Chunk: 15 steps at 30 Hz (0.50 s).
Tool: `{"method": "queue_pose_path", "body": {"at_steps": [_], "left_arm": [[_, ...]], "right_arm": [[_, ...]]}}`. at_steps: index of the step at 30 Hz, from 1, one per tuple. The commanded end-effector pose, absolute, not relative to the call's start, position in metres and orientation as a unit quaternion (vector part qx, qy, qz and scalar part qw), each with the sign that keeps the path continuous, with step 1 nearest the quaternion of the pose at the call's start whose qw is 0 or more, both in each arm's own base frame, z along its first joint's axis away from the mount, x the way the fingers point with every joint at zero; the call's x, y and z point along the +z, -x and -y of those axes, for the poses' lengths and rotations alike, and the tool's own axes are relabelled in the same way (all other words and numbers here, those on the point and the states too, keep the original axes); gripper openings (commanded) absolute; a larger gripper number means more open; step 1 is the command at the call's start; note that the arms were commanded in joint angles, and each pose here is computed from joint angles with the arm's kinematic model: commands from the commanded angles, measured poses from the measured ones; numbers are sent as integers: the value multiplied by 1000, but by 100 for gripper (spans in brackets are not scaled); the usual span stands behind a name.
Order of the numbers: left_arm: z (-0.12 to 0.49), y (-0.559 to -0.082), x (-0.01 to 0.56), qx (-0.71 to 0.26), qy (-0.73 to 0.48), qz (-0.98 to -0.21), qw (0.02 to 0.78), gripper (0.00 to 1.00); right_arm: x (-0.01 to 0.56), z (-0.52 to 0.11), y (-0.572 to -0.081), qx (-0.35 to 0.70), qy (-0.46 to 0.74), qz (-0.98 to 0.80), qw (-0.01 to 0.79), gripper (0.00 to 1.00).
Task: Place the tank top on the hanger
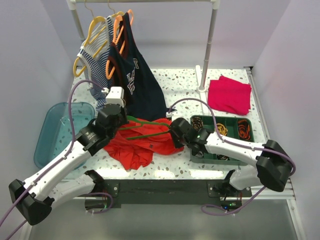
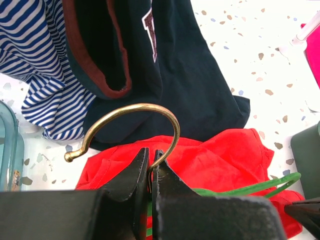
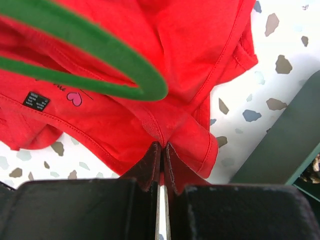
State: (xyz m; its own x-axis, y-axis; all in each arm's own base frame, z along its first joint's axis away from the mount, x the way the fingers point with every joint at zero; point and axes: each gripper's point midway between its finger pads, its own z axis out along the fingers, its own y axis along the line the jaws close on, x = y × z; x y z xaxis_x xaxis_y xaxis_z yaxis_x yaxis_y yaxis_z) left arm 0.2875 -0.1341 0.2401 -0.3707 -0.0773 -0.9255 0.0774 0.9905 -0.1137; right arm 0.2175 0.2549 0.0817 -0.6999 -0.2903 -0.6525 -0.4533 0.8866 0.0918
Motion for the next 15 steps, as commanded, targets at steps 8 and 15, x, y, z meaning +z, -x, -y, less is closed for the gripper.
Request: {"method": "queue_pose_path", "body": {"at_steps": [8,15], "left_arm": [[124,-283,273,-84,13,-795,601,0],[127,-280,265,-87,0,-799,595,0]], "right_arm": [[111,-258,-247,169,150,-918,326,0],[134,-260,-265,173,129,-914,343,0]]}}
